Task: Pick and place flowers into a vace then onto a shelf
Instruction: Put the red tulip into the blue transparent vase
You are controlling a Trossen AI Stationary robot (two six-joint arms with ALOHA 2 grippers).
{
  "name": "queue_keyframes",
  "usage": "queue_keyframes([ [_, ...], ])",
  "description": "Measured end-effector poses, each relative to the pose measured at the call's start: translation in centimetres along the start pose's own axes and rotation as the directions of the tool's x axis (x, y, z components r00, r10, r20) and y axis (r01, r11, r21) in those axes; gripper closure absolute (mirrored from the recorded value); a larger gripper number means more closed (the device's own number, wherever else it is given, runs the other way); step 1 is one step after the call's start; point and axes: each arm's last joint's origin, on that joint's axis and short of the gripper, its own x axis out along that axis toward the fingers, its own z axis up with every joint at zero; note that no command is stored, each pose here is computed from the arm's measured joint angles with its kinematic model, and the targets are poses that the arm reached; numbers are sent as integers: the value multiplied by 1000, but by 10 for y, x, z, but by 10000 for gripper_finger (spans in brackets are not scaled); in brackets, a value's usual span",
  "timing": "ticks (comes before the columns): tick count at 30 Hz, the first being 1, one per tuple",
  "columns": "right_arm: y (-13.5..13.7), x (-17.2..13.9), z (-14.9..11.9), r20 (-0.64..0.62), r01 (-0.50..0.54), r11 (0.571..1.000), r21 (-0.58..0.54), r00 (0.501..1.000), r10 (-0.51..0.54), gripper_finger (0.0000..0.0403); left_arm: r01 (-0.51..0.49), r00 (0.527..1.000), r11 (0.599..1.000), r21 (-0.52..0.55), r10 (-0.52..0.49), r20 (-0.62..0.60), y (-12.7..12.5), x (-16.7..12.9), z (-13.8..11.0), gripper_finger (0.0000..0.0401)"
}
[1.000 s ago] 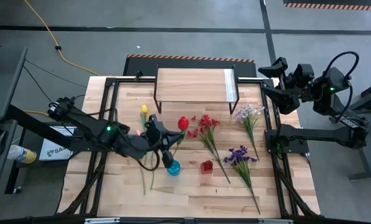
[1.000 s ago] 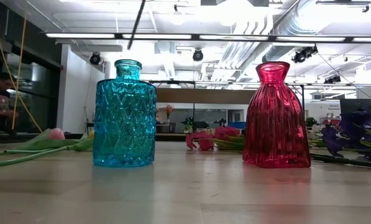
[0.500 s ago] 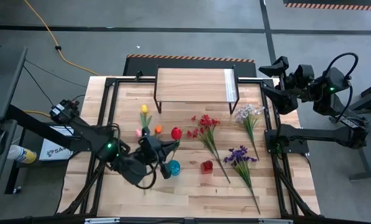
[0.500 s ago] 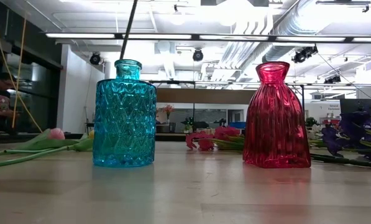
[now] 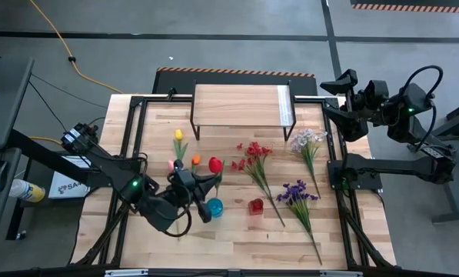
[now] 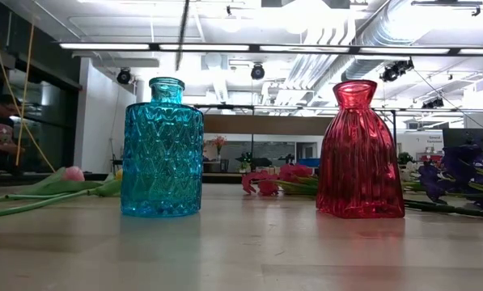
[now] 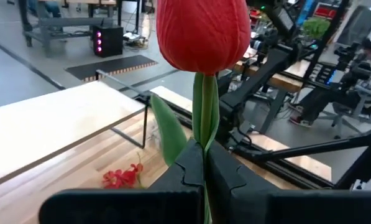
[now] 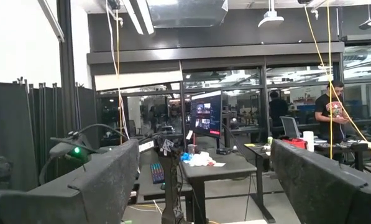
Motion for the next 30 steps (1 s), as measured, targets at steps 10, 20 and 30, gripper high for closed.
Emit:
queue_keyframes([
  [10,0,0,0,0,-1,1000,4,1000,1,49,9,999,1000,-8,-10,-39,2,-3,-2,370],
  [20,0,0,0,-1,-4,1000,5,1000,4,49,0,998,1000,6,0,-60,5,-3,-6,370],
  [30,0,0,0,-1,-4,1000,5,1000,4,49,1,998,1000,4,0,-60,5,-3,-6,370],
])
